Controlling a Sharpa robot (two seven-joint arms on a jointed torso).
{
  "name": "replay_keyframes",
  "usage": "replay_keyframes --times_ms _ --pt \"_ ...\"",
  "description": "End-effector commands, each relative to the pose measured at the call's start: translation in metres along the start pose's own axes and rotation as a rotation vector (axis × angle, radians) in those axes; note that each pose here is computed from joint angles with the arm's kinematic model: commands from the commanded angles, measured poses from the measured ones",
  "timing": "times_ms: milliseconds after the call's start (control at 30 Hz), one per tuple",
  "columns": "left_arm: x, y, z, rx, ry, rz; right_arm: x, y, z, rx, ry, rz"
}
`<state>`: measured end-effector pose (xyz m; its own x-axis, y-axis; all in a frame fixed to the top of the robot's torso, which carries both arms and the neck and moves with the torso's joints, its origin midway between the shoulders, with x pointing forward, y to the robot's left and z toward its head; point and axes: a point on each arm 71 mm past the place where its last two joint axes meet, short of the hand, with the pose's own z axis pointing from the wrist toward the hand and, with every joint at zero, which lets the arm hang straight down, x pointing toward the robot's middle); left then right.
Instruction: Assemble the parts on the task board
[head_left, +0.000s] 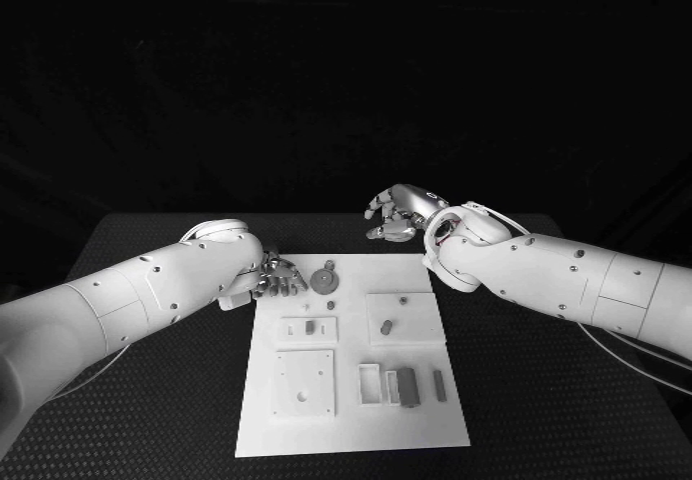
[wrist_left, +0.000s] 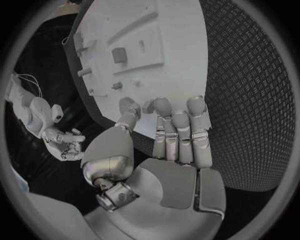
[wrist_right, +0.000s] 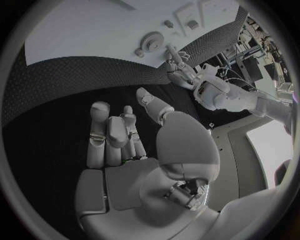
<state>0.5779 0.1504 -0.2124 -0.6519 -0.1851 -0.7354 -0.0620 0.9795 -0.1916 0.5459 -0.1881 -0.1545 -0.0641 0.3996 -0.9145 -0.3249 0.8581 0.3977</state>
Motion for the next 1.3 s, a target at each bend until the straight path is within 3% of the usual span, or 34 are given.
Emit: replay_keyframes --times_ms 33,733,900,1300 --pt "0.0022 -0.001 0.0005 0.013 0.018 0.002 0.001 0.0003 0.0 -0.002 0.011 -0.001" --pt "0.0029 -0.0005 0.0011 0.026 0.041 -0.046 0.0017 0.0001 0.0002 -0.001 0.017 -0.001" --pt "0.0051 -0.0002 0.001 0.034 0.077 -0.077 0.0017 -0.0002 0.0002 0.0 0.018 -0.001" --pt "0.004 0.0034 0.0001 0.047 0.072 -0.118 0.0022 -0.0024 -0.0003 0.006 0.021 -0.001"
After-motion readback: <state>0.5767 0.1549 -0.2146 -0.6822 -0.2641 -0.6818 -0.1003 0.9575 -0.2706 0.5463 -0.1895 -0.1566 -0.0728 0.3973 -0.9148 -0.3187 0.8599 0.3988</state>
